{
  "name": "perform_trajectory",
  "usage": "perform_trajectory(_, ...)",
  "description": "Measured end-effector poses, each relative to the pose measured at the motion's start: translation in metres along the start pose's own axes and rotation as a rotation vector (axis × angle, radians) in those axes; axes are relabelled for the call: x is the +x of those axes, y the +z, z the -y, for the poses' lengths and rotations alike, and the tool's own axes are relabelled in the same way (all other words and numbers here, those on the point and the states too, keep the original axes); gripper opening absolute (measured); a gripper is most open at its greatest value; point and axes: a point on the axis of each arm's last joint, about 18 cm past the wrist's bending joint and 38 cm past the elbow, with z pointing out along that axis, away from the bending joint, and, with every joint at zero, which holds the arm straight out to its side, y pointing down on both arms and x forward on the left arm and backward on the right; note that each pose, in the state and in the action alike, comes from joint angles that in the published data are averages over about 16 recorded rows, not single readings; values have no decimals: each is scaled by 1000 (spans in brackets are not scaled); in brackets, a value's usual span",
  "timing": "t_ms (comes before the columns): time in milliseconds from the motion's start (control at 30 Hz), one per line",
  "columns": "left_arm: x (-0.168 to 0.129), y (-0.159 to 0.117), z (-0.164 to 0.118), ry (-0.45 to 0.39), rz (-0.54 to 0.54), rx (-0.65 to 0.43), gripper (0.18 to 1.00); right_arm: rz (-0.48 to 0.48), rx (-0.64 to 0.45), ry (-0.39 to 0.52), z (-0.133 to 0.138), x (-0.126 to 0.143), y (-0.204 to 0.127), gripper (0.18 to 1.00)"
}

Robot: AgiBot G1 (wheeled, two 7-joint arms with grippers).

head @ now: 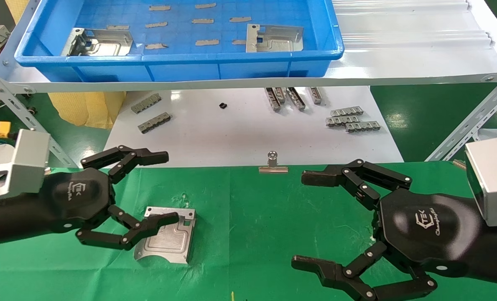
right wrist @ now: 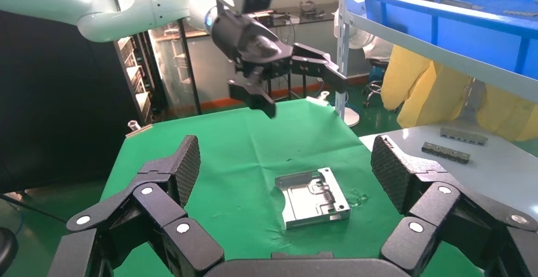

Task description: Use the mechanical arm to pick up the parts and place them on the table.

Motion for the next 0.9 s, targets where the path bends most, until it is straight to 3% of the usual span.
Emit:
perform_trajectory(600, 56, -1, 43, -44, -122, 51, 1001, 0, 0, 0, 0, 0, 0, 1000)
perform_trajectory(900, 67, -1, 50, -49, -146, 55, 1001, -1, 0, 0, 0, 0, 0, 1000)
